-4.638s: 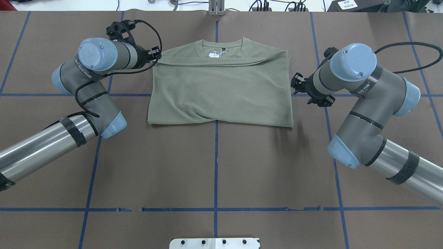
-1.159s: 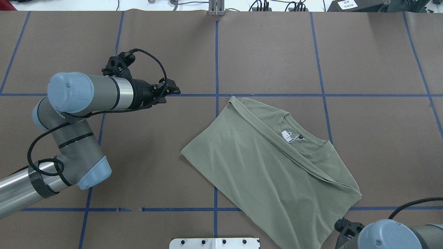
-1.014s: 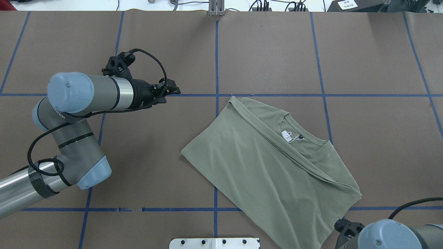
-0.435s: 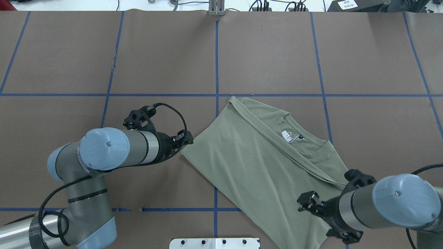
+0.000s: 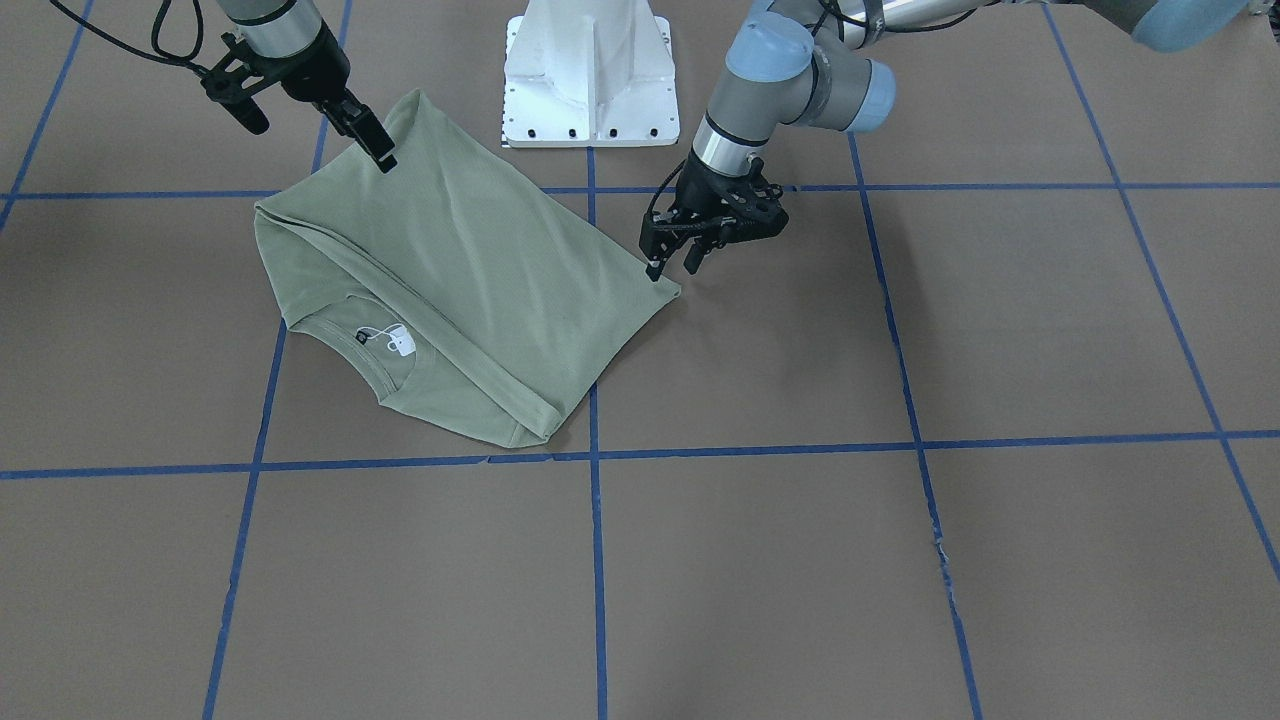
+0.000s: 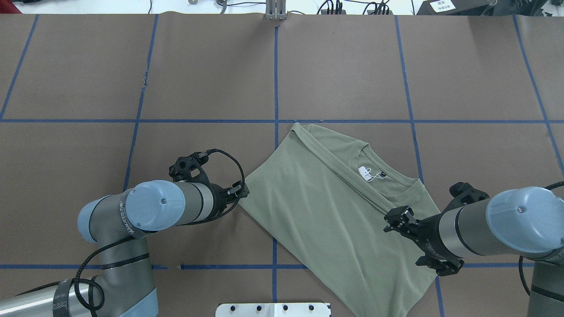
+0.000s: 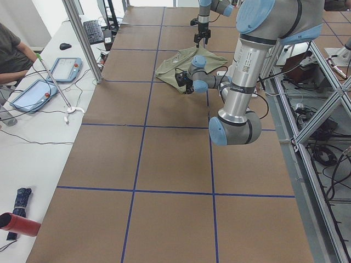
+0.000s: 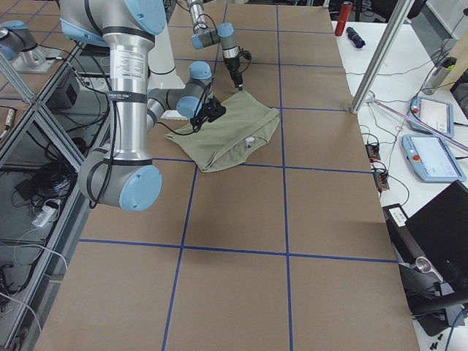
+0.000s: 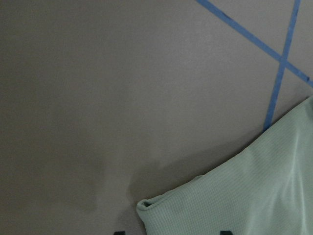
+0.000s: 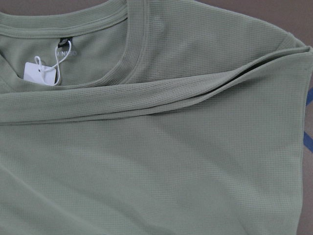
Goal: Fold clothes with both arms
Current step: 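Grasp the shirt edge nearest the left gripper with the left gripper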
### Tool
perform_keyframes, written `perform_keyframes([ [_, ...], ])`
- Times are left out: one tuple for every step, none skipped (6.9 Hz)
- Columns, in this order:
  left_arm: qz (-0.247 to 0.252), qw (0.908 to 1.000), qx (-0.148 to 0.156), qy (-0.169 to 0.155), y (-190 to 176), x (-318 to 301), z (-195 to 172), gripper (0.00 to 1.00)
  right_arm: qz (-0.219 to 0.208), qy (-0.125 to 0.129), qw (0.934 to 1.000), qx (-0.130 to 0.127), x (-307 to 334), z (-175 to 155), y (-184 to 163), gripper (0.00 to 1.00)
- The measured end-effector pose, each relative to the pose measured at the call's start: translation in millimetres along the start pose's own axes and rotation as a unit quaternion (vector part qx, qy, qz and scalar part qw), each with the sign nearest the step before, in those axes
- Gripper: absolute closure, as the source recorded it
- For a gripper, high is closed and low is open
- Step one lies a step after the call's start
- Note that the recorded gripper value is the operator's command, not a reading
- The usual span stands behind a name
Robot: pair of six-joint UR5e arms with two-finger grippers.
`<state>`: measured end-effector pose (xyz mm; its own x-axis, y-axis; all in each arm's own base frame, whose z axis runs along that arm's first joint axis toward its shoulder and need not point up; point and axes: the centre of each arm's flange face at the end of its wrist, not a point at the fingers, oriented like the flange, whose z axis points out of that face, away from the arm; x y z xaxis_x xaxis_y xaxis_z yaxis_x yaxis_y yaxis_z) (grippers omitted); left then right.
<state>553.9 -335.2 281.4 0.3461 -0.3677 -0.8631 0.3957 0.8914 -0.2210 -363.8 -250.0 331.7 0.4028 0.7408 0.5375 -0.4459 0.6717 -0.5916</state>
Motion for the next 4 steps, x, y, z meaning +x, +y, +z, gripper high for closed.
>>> perform_keyframes([
  [0.001, 1.0, 0.001, -0.003, -0.2, -1.0, 3.0, 0.43, 0.001, -0.001, 1.0, 0.001, -0.7, 0.0, -0.9, 0.0],
  [0.002, 1.0, 0.001, -0.005, -0.4, -2.0, 5.0, 0.47, 0.001, 0.0, 1.0, 0.001, -0.8, 0.5, -1.4, 0.0],
  [0.003, 1.0, 0.001, -0.005, -0.3, -1.5, 5.8, 0.48, 0.001, 0.0, 1.0, 0.002, -0.7, 1.1, -2.0, 0.0],
  [0.004, 1.0, 0.001, -0.005, 0.0, 0.1, 6.1, 0.52, 0.002, 0.001, 1.0, 0.002, -0.5, 1.6, -2.3, 0.0],
])
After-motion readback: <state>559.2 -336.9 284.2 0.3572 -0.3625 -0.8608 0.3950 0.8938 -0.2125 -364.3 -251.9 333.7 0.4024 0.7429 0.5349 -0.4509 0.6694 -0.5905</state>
